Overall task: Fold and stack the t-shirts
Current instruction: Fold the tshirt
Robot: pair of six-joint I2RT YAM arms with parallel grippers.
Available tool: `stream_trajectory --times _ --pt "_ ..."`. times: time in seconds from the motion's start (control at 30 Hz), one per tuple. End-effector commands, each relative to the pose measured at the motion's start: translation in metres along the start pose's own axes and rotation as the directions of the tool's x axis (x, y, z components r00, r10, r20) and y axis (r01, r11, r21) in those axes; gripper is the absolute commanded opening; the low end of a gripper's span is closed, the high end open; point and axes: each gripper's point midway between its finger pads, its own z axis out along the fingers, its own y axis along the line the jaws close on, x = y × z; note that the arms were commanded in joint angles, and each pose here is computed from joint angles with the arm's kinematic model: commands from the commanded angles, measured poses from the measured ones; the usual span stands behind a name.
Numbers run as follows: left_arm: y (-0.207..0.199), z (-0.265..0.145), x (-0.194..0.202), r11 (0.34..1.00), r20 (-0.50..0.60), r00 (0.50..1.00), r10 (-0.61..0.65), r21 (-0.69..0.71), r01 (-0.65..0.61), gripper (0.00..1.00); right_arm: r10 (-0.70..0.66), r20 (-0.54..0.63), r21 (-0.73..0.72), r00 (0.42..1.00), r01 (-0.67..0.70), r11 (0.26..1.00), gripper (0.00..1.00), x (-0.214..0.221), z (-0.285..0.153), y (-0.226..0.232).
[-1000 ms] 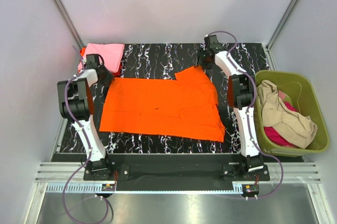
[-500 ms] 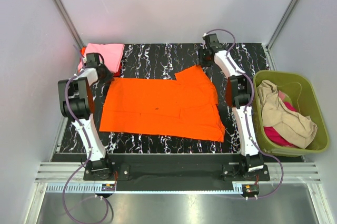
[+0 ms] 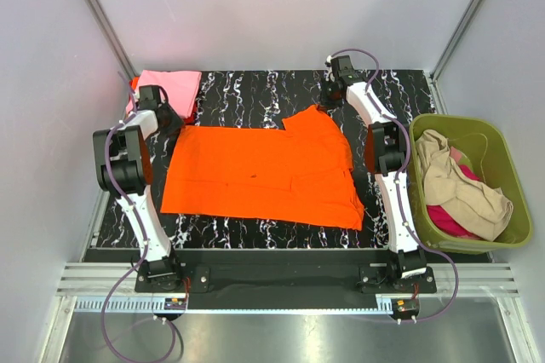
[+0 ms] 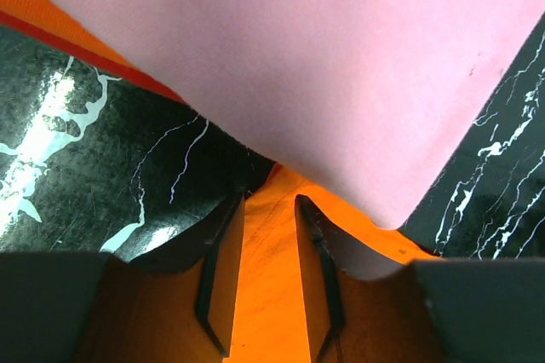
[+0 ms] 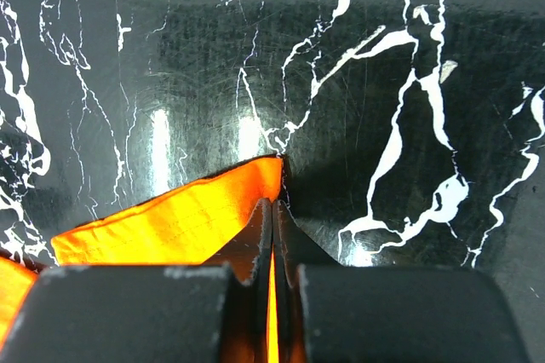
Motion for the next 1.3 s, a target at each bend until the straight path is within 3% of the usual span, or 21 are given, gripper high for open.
stream_trajectory --times 0.0,0.67,0.73,0.77,0.87,1.27 --pt "-0.008 -0.007 -0.022 1.000 0.068 0.997 0.027 0.014 -0.028 0.34 -0.004 0.011 -0.035 1.000 0.005 0.999 0.00 -0.007 -0.004 0.008" --pt "0.004 0.004 0.004 0.999 -0.066 0.997 0.027 -0.033 -0.029 0.27 -0.028 0.047 -0.028 0.998 0.030 0.999 0.00 -0.021 -0.025 0.012" --pt "0.004 0.003 0.003 0.999 -0.060 0.998 0.028 -0.036 -0.031 0.21 -0.030 0.055 -0.022 0.998 0.031 0.999 0.00 -0.024 -0.028 0.011" --pt "0.002 0.002 0.002 0.999 -0.055 0.998 0.028 -0.030 -0.029 0.11 -0.030 0.060 -0.023 0.998 0.031 0.999 0.00 -0.025 -0.029 0.013" --pt "-0.006 -0.004 -0.003 1.000 -0.044 0.999 0.031 0.000 -0.031 0.00 -0.036 0.071 -0.032 0.997 0.038 0.999 0.00 -0.030 -0.035 0.015" --pt "-0.037 -0.043 -0.013 0.988 0.000 0.998 0.061 0.143 -0.060 0.00 -0.041 0.151 -0.018 0.988 0.045 0.999 0.00 -0.045 -0.086 0.024"
